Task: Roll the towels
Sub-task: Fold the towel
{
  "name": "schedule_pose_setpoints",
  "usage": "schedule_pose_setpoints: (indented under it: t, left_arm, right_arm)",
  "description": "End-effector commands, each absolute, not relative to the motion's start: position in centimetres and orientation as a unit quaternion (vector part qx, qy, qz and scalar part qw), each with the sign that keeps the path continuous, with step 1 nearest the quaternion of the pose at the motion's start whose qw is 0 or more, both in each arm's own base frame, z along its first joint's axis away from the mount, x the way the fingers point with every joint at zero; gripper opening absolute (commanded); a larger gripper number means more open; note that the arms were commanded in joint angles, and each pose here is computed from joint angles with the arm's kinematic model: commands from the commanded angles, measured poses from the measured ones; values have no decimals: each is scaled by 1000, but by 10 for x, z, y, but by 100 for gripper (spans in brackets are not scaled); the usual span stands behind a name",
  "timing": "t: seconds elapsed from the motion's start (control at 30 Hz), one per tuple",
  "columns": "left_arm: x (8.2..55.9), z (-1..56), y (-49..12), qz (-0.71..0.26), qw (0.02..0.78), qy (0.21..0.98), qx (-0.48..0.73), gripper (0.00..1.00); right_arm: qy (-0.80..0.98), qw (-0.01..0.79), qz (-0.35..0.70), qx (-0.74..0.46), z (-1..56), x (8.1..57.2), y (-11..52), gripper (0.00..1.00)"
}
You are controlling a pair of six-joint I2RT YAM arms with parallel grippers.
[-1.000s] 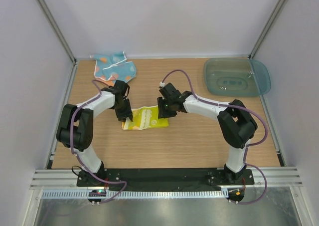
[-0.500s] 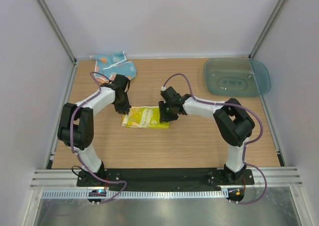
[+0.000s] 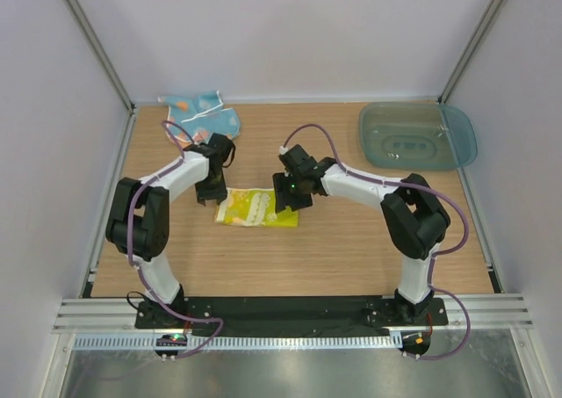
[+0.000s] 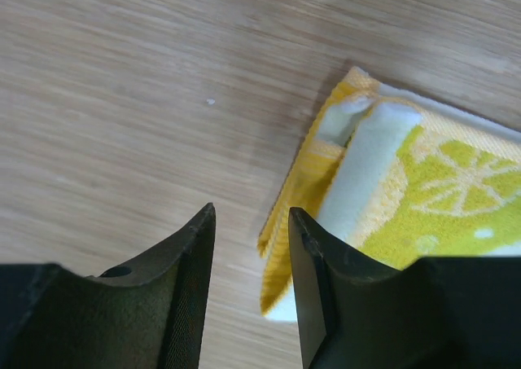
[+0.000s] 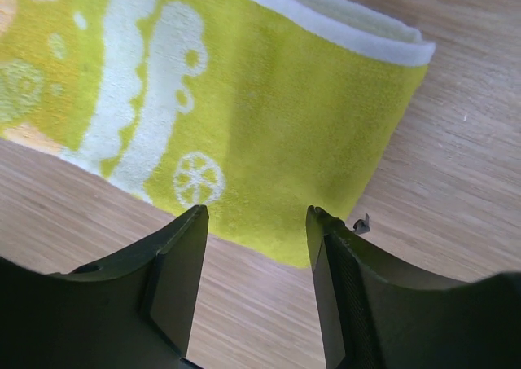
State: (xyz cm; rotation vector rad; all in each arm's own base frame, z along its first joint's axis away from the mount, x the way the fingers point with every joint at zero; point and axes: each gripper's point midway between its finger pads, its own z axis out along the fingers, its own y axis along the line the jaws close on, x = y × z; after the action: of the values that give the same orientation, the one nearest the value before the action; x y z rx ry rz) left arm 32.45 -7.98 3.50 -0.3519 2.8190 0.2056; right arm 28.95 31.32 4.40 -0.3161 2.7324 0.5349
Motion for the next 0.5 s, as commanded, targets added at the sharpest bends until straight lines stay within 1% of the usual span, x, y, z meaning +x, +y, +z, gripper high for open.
schedule_pose_setpoints:
  t: [0.0, 0.07, 0.13, 0.17, 0.2, 0.23, 0.27, 0.33, 0.4, 0.47]
  left_arm:
    - [326, 87, -73, 149, 203, 962, -103, 43]
    - [329, 109, -82, 172, 231, 954, -88, 43]
    - [321, 116, -89, 174, 229, 954, -79, 42]
    - [315, 118, -97, 151, 225, 959, -79, 39]
    - [307, 116, -113, 105, 223, 966, -82, 38]
    - [307, 108, -114, 104, 224, 965, -84, 38]
    - [301, 109, -127, 56, 223, 969, -87, 38]
    - [300, 94, -140, 12, 228, 969, -93, 39]
    - [296, 85, -149, -11, 217, 972, -93, 39]
    - [296, 70, -150, -10, 207, 974, -92, 39]
  right_arm:
    - [937, 233, 229, -129, 118, 306, 328, 58]
    - [933, 242, 234, -128, 123, 313, 331, 57]
    - [933, 236, 241, -122, 122, 322, 331, 52]
    - [934, 233, 245, -119, 120, 325, 332, 49]
    - [934, 226, 252, -113, 114, 332, 332, 41]
    - [936, 219, 253, -110, 109, 335, 331, 41]
    - [936, 216, 258, -103, 105, 340, 330, 36]
    - [939, 201, 266, -91, 89, 349, 325, 33]
    - [940, 197, 266, -84, 78, 357, 322, 30]
    - [946, 183, 257, -73, 59, 363, 313, 27]
